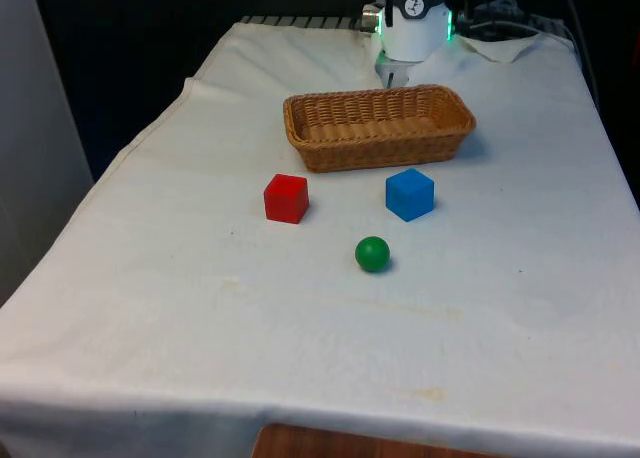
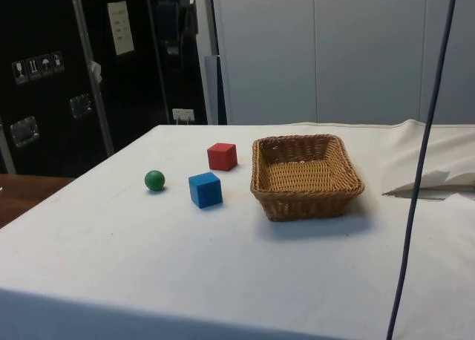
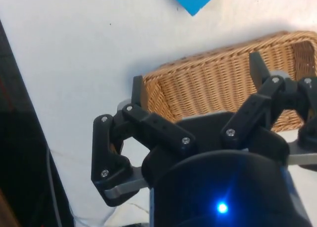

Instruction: Place all non-red objects into the basket.

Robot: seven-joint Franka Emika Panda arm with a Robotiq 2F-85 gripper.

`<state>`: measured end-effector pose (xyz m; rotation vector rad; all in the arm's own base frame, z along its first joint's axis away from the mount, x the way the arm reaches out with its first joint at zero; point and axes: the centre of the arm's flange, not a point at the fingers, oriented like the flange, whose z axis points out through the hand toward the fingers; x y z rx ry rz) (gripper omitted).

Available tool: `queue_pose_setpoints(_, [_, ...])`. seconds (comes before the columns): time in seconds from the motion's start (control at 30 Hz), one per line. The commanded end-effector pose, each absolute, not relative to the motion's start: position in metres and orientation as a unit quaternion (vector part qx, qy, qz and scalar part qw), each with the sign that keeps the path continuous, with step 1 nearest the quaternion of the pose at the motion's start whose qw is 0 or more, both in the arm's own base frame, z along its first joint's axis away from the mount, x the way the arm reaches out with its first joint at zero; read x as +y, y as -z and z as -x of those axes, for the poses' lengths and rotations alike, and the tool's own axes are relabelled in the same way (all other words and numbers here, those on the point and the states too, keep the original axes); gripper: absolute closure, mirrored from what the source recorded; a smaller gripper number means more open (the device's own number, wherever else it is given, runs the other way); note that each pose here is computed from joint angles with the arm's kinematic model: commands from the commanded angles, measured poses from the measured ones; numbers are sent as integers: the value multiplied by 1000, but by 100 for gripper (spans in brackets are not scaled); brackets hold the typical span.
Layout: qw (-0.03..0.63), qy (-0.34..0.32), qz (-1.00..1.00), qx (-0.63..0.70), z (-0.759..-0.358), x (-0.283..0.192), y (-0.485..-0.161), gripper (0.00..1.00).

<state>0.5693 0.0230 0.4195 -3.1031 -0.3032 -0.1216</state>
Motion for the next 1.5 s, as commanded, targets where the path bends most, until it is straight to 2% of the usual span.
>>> queue_pose_setpoints(0.0, [12,44,994,-103,-570,25,-416,0])
queue_pose_setpoints(0.8, [4,64,979,-191,-572,49,-354,0])
queue_pose_setpoints(1.47, [1,70,964,-257,-573,63,-316,0])
